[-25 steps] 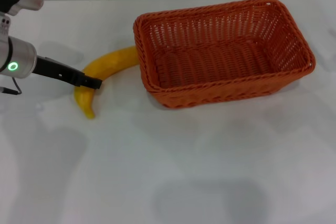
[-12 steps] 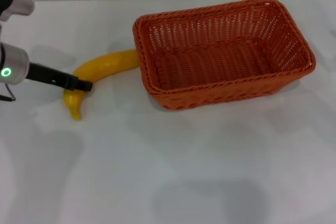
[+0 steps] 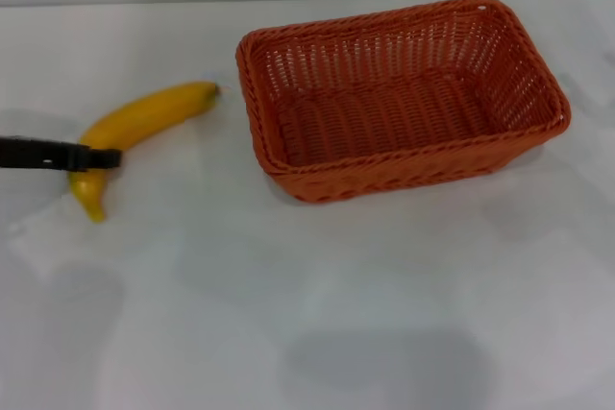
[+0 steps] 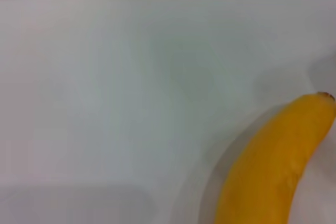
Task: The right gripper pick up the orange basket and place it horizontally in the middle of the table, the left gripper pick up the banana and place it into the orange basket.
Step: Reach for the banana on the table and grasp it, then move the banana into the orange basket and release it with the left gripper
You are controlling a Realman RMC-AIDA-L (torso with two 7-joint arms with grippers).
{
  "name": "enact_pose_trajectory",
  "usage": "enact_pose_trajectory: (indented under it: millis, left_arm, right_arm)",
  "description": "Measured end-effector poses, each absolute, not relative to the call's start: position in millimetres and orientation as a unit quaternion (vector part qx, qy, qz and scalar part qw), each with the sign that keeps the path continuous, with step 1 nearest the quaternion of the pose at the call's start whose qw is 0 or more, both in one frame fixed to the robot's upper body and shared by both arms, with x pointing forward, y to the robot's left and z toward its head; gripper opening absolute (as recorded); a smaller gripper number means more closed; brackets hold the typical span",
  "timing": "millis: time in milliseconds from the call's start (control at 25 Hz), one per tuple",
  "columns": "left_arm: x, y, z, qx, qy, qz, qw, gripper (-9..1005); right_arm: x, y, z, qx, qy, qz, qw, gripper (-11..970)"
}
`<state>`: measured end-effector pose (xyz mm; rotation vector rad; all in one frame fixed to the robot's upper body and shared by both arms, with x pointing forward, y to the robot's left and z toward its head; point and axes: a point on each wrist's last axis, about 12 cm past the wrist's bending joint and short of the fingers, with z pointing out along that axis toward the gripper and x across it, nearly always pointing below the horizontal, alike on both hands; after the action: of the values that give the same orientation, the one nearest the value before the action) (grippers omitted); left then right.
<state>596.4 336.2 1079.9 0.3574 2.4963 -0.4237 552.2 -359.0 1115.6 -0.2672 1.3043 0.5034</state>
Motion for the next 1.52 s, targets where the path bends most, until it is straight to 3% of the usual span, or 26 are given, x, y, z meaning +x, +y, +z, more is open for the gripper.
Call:
enact_pose_trajectory:
  millis: [240, 520, 1000, 1520]
  left_arm:
    - [579, 371, 1078, 0.051, 0.906, -0.163, 0.388, 505]
    - [577, 376, 1097, 0.029, 0.843, -0.214, 0.493, 505]
    - [609, 314, 1152, 0.135, 0.739, -0.359, 0.554, 507]
    - [630, 246, 1157, 0.200, 0.686, -0.439, 0.545, 522]
  right_arm:
    - [555, -359, 1116, -0.125, 0.600, 0.224, 0.758, 841]
    - [558, -357, 1114, -0.125, 0.607, 0.217, 0.754, 841]
    - [559, -356, 1109, -0.124, 0.617, 0.204, 0.750, 841]
    - [562, -355, 1109, -0.125, 0.616, 0.196, 0.753, 841]
